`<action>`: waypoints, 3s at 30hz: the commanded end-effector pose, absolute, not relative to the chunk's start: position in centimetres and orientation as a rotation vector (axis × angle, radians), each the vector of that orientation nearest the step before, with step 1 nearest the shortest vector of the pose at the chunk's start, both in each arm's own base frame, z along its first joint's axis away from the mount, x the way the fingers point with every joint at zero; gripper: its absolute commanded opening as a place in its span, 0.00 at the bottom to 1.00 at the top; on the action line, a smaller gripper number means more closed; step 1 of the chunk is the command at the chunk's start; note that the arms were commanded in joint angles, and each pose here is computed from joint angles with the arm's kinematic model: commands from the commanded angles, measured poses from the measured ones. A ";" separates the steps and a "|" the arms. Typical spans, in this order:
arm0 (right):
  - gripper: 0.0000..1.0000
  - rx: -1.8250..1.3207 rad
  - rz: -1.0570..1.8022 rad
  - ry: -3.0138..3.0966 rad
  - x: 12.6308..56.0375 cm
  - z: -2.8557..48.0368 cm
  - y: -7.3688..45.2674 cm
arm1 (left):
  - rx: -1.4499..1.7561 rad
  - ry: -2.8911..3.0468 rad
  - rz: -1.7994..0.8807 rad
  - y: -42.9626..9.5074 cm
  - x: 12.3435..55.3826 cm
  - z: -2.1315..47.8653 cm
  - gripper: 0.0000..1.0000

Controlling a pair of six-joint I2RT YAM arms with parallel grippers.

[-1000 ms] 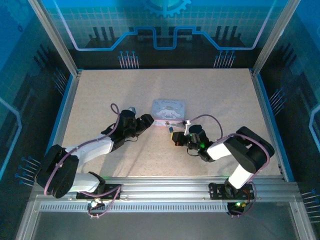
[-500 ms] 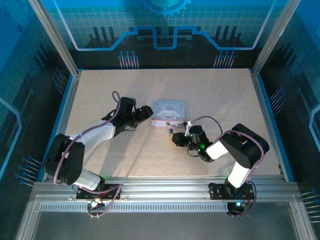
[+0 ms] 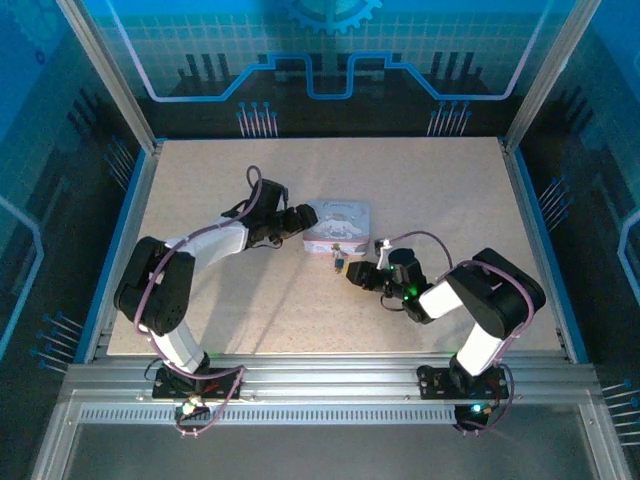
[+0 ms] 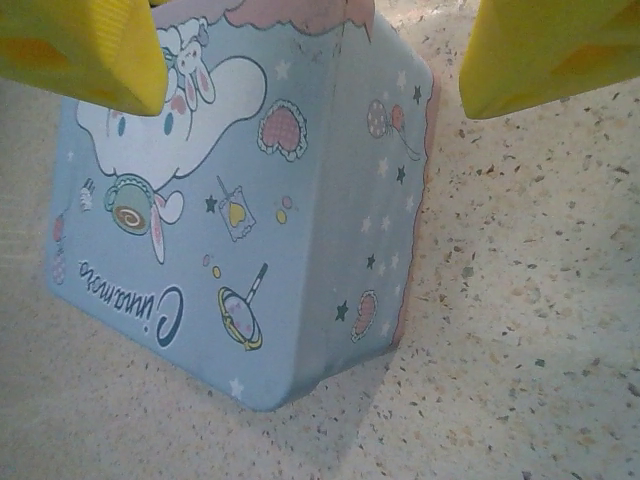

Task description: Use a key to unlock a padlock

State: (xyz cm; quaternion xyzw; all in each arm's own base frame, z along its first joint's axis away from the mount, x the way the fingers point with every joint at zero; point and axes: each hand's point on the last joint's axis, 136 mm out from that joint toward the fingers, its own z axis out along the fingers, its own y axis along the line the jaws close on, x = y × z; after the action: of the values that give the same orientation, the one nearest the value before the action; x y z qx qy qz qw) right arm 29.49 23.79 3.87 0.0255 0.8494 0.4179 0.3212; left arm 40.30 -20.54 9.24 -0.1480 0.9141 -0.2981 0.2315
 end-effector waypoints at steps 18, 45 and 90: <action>0.57 -0.115 1.221 2.062 35.2 8.2 24.0 | -0.490 2.645 -0.830 -19.5 35.1 3.6 0.66; 0.59 -0.222 1.317 2.130 32.5 5.4 25.6 | -0.539 2.618 -0.831 -19.0 33.5 3.7 0.67; 0.27 -0.187 1.423 2.166 33.3 3.0 27.5 | -0.546 2.620 -0.839 -19.1 33.6 3.4 0.66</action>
State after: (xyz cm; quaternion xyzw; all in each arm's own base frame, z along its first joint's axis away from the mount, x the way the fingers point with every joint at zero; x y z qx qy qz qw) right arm 34.01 27.28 4.13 -0.0731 0.7945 0.5310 0.2856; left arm 36.07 -20.07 6.62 -0.1806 0.8997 -0.3354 0.2132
